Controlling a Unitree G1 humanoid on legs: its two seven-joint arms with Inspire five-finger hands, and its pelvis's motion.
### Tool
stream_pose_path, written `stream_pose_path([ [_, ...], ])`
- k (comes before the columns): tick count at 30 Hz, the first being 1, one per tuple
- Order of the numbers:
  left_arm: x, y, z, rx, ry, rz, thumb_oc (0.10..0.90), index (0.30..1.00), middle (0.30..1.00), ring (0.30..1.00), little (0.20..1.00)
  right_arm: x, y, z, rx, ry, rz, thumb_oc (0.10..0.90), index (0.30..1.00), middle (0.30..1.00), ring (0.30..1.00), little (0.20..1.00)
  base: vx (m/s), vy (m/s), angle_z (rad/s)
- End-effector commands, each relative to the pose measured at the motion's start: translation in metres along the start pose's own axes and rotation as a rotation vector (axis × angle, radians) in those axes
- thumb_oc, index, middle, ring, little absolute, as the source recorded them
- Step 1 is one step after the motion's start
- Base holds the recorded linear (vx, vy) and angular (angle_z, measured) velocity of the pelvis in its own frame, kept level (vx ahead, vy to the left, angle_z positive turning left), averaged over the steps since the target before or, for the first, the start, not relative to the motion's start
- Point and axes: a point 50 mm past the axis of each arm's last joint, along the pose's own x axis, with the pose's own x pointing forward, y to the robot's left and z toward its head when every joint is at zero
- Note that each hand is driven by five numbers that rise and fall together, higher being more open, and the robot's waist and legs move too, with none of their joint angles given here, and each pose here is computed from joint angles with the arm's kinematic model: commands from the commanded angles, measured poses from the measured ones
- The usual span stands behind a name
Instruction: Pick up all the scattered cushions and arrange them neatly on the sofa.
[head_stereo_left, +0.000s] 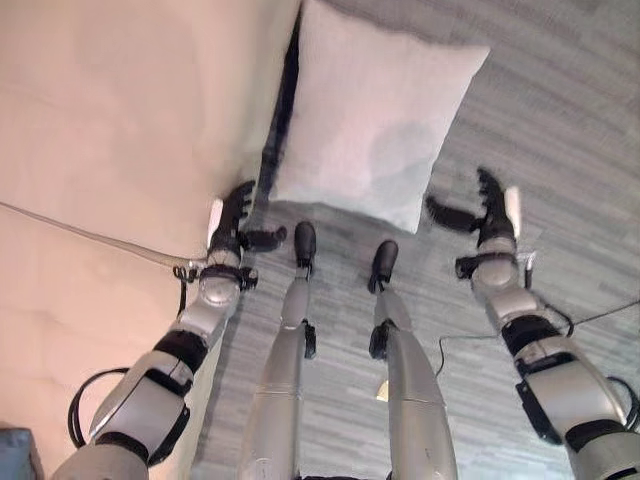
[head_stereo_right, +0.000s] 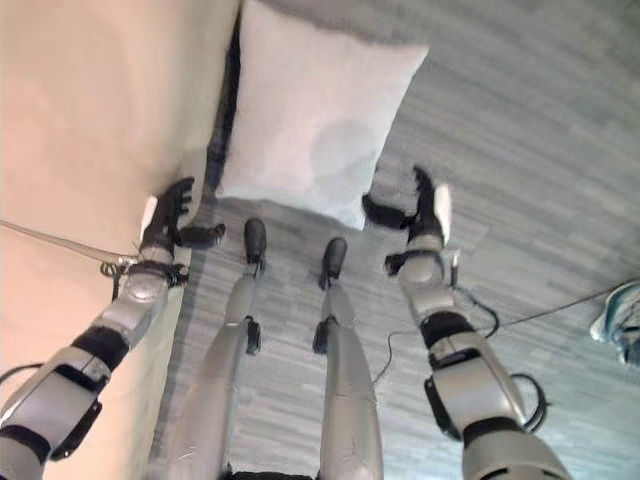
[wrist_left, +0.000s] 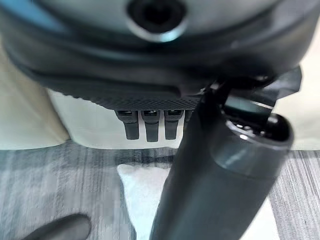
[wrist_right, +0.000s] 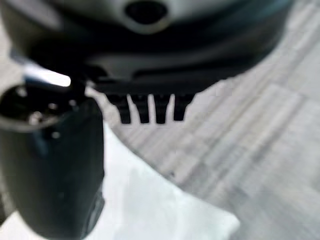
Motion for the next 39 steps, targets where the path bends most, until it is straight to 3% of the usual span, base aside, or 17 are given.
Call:
stream_pose_path([
  [1,0.034,0.048,0.059,0.014,-0.181,0.201,0.8,0.9,0.9,0.9,0.9,0.003,-0.04,-0.002,0.005,-0.045,-0.161,0.8,0.9,0.9,0.9,0.9,0.0,0.028,0.09],
  [12,0.052,0.033,0.137,0.025,-0.396,0.225,0.8,0.9,0.9,0.9,0.9,0.007,-0.055,0.029,0.118,-0.183,-0.258,0.8,0.9,0.9,0.9,0.9,0.03,0.008,0.03],
  [22,0.06,0.02,0.176,-0.008,-0.453,0.187,0.8,0.9,0.9,0.9,0.9,0.026,-0.052,0.066,0.202,-0.22,-0.22,0.8,0.9,0.9,0.9,0.9,0.04,0.028,-0.02],
  [30,0.063,0.007,0.195,-0.016,-0.471,0.145,0.8,0.9,0.9,0.9,0.9,0.037,-0.051,0.125,0.285,-0.35,-0.192,0.8,0.9,0.9,0.9,0.9,0.05,0.023,0.0],
  [34,0.06,-0.007,0.215,-0.054,-0.512,0.094,0.8,0.9,0.9,0.9,0.9,0.034,-0.03,0.163,0.333,-0.434,-0.106,0.8,0.9,0.9,0.9,0.9,0.04,0.027,0.02],
  [39,0.048,-0.038,0.242,-0.16,-0.587,-0.005,0.8,0.9,0.9,0.9,0.9,0.011,0.021,0.214,0.457,-0.545,0.064,0.8,0.9,0.9,0.9,0.9,0.02,0.011,0.0],
])
